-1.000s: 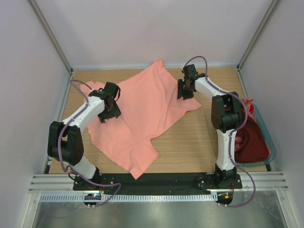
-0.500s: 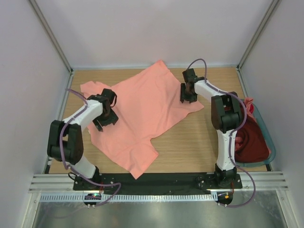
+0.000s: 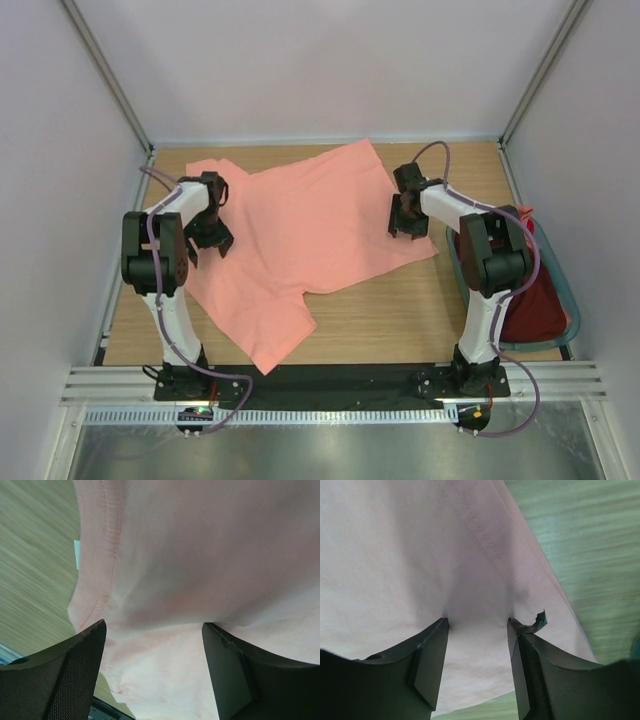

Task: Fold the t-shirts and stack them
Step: Flatten the tshirt out, then fold the tshirt

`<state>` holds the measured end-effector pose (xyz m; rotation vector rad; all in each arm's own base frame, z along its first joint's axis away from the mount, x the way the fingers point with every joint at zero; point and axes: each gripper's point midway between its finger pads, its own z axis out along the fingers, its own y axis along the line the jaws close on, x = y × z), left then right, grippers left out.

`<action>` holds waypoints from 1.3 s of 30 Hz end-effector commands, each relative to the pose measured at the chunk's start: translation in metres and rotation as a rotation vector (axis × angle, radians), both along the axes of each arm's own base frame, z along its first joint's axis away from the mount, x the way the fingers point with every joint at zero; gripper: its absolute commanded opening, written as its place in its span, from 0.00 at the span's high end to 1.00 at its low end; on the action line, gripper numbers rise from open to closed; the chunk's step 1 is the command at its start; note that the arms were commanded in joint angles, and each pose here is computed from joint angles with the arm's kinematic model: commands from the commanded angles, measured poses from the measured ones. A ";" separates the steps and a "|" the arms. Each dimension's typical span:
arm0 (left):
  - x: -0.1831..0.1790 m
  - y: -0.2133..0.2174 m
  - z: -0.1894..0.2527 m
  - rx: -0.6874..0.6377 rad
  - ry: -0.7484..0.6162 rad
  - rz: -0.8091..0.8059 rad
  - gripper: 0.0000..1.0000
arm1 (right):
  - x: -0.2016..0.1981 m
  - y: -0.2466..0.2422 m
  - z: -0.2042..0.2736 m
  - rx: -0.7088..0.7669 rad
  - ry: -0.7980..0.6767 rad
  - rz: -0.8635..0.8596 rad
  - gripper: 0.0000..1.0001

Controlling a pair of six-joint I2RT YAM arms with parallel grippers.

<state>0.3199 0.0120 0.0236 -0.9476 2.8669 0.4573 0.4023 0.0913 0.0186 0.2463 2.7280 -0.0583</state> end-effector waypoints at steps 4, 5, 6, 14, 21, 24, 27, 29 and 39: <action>0.024 0.028 0.012 0.100 0.010 -0.092 0.20 | -0.039 -0.007 -0.004 -0.024 0.111 -0.010 0.42; 0.024 0.030 0.024 0.111 -0.023 -0.089 0.20 | -0.039 -0.007 -0.001 -0.029 0.105 -0.004 0.42; 0.023 0.031 0.031 0.119 -0.044 -0.085 0.20 | -0.037 -0.007 0.002 -0.029 0.099 -0.003 0.42; -0.039 0.012 0.084 0.053 -0.249 0.100 0.17 | -0.038 -0.003 0.038 0.000 0.060 0.000 0.39; -0.097 -0.005 0.064 -0.084 -0.363 0.247 0.28 | -0.045 -0.007 0.053 0.006 0.037 -0.006 0.37; -0.102 -0.010 0.052 -0.131 -0.327 0.274 0.35 | -0.046 -0.013 0.051 0.013 0.049 -0.023 0.38; -0.108 -0.019 0.042 -0.170 -0.273 0.302 0.37 | -0.047 -0.020 0.054 0.014 0.035 -0.036 0.41; -0.115 -0.019 0.035 -0.170 -0.252 0.322 0.40 | -0.047 -0.020 0.056 0.019 0.032 -0.036 0.43; -0.154 -0.035 0.033 -0.221 -0.230 0.407 0.40 | -0.042 -0.018 0.064 0.032 0.006 -0.029 0.47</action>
